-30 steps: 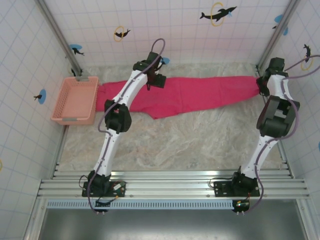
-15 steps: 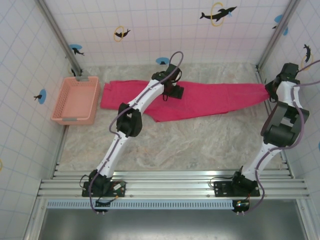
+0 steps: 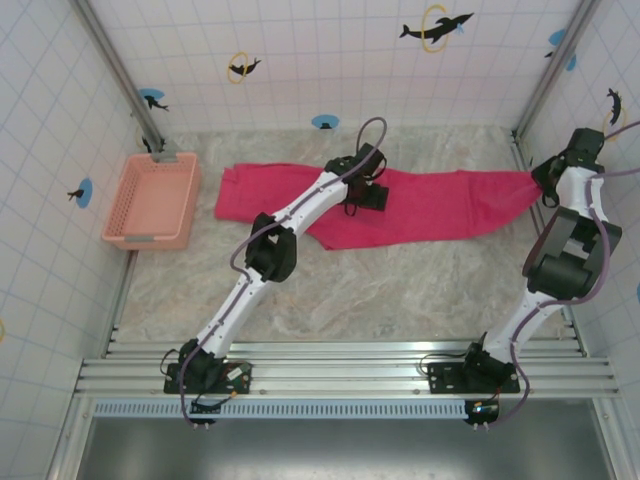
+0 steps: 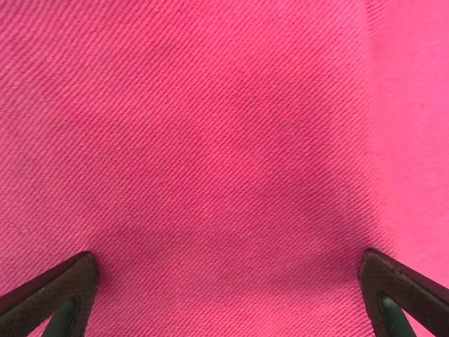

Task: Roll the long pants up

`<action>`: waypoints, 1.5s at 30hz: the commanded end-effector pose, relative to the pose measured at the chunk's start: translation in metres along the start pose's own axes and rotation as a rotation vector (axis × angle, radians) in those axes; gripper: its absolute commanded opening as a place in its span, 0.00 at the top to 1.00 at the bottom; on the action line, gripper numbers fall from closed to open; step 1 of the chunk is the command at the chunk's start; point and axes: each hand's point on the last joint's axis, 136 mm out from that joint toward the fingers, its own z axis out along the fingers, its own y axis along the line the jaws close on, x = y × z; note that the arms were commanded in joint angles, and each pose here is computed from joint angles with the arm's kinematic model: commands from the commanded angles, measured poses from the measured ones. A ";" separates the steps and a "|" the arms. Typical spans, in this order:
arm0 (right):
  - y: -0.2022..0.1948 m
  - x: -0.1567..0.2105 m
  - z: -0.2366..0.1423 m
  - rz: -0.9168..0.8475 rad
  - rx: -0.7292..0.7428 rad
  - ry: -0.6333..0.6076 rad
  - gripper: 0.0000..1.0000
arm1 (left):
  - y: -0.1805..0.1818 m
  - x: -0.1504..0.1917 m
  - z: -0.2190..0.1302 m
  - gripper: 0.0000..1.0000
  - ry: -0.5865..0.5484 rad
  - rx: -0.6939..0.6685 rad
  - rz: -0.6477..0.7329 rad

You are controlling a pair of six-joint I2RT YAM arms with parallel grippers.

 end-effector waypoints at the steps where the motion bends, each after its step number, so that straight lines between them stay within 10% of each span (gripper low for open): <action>1: 0.045 -0.031 -0.034 -0.019 -0.174 -0.105 1.00 | -0.022 0.034 0.033 0.02 0.109 0.089 -0.081; 14: 0.143 0.012 -0.110 -0.161 -0.526 -0.074 1.00 | -0.046 -0.028 0.014 0.03 -0.083 0.252 -0.204; 21: 0.217 0.084 -0.152 -0.329 -0.650 -0.012 1.00 | 0.112 -0.078 -0.071 0.03 -0.129 0.137 -0.420; 29: 0.303 0.177 -0.165 -0.406 -0.759 0.044 1.00 | 0.296 -0.020 -0.188 0.03 -0.102 -0.266 -0.442; 45: 0.443 0.320 -0.218 -0.527 -0.955 0.150 1.00 | 0.364 0.072 -0.130 0.02 0.101 -0.210 -0.648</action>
